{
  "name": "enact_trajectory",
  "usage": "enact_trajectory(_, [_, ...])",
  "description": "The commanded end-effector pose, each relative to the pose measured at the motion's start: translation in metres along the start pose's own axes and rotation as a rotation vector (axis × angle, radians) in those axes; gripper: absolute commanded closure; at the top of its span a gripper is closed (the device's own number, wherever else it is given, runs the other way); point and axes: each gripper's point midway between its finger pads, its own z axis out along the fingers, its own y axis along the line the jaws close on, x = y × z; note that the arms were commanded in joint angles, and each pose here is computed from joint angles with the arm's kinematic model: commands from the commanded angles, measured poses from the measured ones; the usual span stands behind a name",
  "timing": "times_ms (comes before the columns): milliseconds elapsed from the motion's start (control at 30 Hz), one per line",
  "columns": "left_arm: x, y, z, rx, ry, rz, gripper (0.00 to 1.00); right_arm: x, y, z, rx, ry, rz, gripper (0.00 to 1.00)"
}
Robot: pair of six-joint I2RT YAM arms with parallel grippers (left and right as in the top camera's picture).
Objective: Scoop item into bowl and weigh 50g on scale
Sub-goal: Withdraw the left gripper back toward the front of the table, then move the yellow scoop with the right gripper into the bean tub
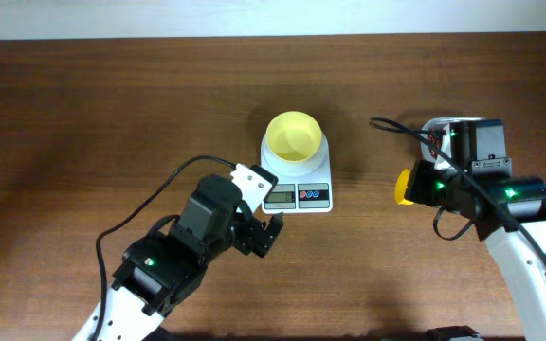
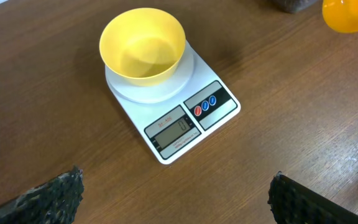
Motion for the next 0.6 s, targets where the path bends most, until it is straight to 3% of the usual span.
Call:
enact_trajectory(0, [0.0057, -0.0022, 0.0038, 0.016, 0.013, 0.033, 0.01, -0.0063, 0.0023, -0.0036, 0.002, -0.021, -0.015, 0.96])
enact_trajectory(567, [0.0091, -0.0102, 0.0116, 0.030, -0.003, 0.074, 0.01, -0.0054, 0.0020, -0.0036, 0.003, -0.017, -0.014, 0.96])
